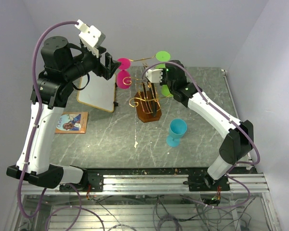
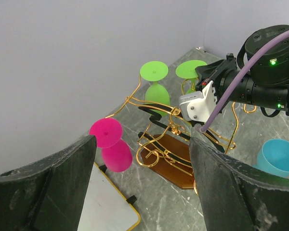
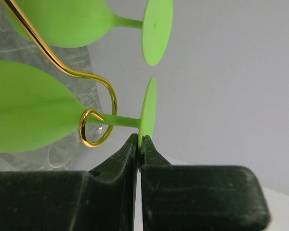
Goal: Place the wine glass upside down on the wine glass rack
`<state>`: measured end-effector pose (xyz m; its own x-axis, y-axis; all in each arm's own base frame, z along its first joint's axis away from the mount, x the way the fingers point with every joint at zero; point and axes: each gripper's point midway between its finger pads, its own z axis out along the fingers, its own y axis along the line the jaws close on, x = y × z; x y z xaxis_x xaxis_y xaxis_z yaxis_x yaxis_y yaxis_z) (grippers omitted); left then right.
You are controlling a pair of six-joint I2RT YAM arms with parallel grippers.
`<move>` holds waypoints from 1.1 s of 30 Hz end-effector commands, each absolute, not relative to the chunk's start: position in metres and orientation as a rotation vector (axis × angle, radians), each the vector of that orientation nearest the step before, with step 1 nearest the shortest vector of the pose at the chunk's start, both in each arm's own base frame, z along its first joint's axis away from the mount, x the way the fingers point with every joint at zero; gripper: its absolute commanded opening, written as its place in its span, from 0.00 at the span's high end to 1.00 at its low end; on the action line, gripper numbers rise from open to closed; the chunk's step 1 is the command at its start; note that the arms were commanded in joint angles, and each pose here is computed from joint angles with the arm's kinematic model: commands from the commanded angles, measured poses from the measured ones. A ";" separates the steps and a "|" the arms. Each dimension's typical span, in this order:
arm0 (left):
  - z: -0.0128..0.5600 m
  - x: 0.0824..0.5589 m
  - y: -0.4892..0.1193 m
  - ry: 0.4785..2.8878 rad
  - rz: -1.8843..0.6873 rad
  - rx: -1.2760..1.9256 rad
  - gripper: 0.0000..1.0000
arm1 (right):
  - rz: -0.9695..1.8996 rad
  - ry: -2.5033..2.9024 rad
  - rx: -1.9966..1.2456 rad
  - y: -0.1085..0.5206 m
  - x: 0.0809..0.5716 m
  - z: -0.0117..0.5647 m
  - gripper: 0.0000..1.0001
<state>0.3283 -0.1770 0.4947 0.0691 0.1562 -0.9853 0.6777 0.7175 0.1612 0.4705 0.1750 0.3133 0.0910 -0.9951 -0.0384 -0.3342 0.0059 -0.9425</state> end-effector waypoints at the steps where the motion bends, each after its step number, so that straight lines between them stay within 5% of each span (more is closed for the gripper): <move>1: 0.503 0.323 -0.176 1.441 -0.453 0.736 0.12 | -0.967 1.403 -1.445 0.161 0.465 0.324 1.00; 33: 0.504 0.317 -0.175 1.432 -0.457 0.740 0.12 | -0.881 1.389 -1.508 0.169 0.451 0.313 1.00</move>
